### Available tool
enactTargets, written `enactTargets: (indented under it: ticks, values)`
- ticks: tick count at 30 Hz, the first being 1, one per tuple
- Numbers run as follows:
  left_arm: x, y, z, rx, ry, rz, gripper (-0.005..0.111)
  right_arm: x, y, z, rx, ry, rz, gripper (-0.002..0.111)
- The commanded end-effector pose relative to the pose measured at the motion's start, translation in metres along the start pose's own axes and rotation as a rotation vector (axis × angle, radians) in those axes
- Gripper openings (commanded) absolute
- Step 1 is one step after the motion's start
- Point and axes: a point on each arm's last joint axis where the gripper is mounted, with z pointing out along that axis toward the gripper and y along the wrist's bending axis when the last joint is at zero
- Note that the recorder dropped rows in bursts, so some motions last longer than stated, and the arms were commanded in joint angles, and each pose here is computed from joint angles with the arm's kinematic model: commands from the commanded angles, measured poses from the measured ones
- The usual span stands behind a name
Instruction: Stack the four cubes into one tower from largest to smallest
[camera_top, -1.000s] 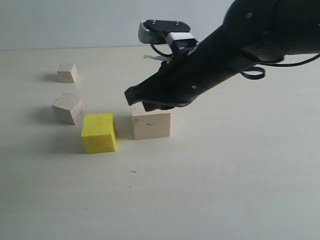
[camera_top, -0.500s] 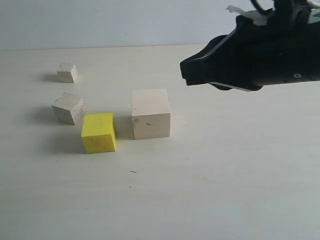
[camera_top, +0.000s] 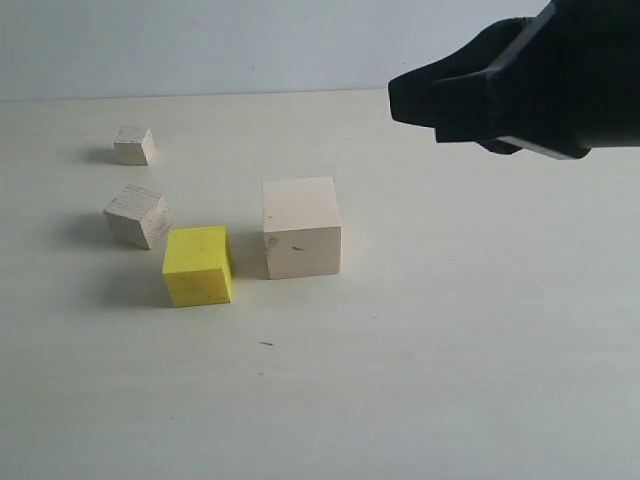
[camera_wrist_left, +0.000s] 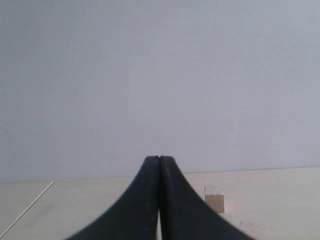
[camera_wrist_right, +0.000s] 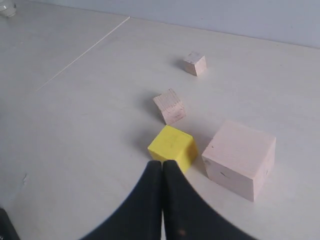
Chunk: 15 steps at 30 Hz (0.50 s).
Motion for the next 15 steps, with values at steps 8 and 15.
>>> enactTargets:
  ticks: [8,15]
  values:
    - [-0.019,-0.001,-0.002,0.033,-0.202,-0.245,0.0,0.003,0.001,0.0,-0.004,0.019,-0.033,0.0]
    - [-0.035,0.0,0.003,0.044,-0.142,-0.26,0.0,-0.009,-0.004,-0.005,0.07,-0.113,-0.102,0.0]
